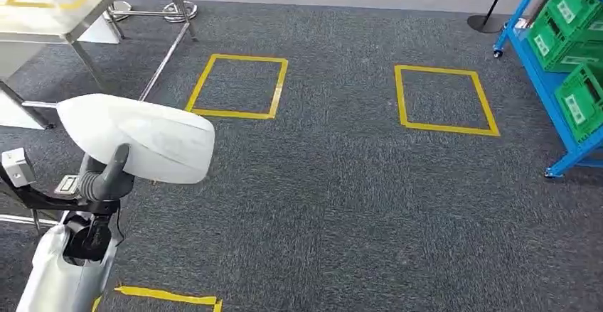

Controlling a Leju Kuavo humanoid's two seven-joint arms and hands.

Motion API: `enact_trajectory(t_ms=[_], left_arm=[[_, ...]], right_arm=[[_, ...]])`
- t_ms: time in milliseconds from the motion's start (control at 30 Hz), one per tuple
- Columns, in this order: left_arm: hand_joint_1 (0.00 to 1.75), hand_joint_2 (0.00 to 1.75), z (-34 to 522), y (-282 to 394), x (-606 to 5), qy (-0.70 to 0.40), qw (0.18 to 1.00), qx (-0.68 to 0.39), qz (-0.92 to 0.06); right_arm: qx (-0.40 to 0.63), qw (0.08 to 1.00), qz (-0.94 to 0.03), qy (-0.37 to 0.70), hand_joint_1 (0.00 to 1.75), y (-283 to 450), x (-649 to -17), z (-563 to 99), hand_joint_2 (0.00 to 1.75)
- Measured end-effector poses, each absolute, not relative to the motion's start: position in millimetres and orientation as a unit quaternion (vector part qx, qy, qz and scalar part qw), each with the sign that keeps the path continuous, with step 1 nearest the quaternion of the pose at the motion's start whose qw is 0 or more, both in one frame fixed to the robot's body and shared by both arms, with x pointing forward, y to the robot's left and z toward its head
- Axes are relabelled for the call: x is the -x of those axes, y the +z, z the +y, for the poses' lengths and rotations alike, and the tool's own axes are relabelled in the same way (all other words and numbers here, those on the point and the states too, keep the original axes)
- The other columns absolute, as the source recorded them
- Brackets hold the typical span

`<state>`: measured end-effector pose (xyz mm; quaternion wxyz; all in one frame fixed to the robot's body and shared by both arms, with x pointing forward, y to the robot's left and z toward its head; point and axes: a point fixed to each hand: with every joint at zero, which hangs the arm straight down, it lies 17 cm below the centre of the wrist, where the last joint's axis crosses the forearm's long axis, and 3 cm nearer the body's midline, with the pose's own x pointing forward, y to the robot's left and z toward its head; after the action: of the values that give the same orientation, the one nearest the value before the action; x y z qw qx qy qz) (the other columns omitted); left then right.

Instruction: Take the parts from the cabinet and place them on the table.

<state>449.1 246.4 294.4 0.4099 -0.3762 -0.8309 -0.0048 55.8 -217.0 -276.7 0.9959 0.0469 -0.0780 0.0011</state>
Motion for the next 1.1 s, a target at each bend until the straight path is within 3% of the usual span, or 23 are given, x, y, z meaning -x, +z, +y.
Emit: enact_trajectory(t_ms=[1100], left_arm=[[1.75,1.75,236.8,303.5,-452.2,0.000,0.401,0.380,-0.833]], right_arm=[[-0.045,0.995,-0.086,-0.003,0.00,-276.0,-63.0,-217.5,0.00]])
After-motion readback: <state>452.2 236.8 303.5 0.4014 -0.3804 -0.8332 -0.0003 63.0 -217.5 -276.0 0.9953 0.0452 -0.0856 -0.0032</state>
